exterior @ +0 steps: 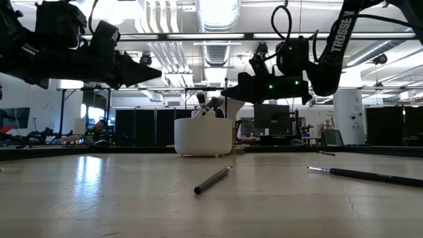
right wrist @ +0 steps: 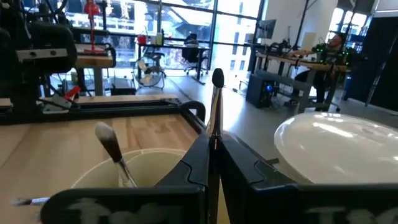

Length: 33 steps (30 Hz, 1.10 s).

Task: Put items in baskets/containers
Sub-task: Put the black eyeshadow brush into the white organizer

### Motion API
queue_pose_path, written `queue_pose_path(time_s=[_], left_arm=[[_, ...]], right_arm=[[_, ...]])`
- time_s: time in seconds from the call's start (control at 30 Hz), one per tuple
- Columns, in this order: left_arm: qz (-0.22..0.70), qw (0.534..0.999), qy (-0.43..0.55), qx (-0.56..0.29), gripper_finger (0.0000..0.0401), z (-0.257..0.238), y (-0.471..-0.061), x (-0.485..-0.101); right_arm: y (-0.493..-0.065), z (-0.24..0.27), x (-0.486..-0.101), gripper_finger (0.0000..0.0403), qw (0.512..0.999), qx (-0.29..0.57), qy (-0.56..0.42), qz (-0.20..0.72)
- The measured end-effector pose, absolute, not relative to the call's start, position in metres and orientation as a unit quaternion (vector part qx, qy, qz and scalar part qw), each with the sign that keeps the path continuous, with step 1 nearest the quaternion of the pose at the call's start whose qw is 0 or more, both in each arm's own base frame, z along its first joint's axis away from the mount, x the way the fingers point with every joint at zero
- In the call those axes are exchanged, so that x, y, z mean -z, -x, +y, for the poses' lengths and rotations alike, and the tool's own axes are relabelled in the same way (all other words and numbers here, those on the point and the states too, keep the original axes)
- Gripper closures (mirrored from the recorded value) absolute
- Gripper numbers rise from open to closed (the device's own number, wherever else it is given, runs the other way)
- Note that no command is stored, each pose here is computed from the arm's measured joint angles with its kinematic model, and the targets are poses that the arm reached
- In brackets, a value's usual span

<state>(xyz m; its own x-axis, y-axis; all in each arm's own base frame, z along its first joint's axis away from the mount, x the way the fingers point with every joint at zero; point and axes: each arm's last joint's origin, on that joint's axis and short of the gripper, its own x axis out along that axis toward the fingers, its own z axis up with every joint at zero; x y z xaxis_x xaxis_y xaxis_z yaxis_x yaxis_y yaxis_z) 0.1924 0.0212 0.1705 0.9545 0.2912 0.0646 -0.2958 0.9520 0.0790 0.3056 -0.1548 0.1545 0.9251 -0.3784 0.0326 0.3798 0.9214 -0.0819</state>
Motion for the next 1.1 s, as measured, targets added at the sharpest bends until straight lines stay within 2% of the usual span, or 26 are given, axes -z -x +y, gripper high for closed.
queue_pose_path(time_s=[0.53,0.67,0.83,1.1], left_arm=[[0.019,0.988,-0.022,-0.155,0.0401,0.022,-0.197,-0.165],[0.029,0.981,-0.013,-0.192,0.0401,0.024,-0.201,-0.168],[0.042,0.980,-0.018,-0.192,0.0401,0.025,-0.205,-0.170],[0.064,0.983,-0.016,-0.171,0.0401,0.017,-0.209,-0.170]], right_arm=[[-0.303,-0.157,-0.153,0.0338,0.980,0.200,0.009,0.000],[-0.302,-0.157,-0.156,0.0350,0.979,0.202,0.010,0.009],[-0.297,-0.154,-0.169,0.0390,0.978,0.207,0.006,0.026],[-0.278,-0.144,-0.194,0.0394,0.976,0.214,-0.001,0.053]])
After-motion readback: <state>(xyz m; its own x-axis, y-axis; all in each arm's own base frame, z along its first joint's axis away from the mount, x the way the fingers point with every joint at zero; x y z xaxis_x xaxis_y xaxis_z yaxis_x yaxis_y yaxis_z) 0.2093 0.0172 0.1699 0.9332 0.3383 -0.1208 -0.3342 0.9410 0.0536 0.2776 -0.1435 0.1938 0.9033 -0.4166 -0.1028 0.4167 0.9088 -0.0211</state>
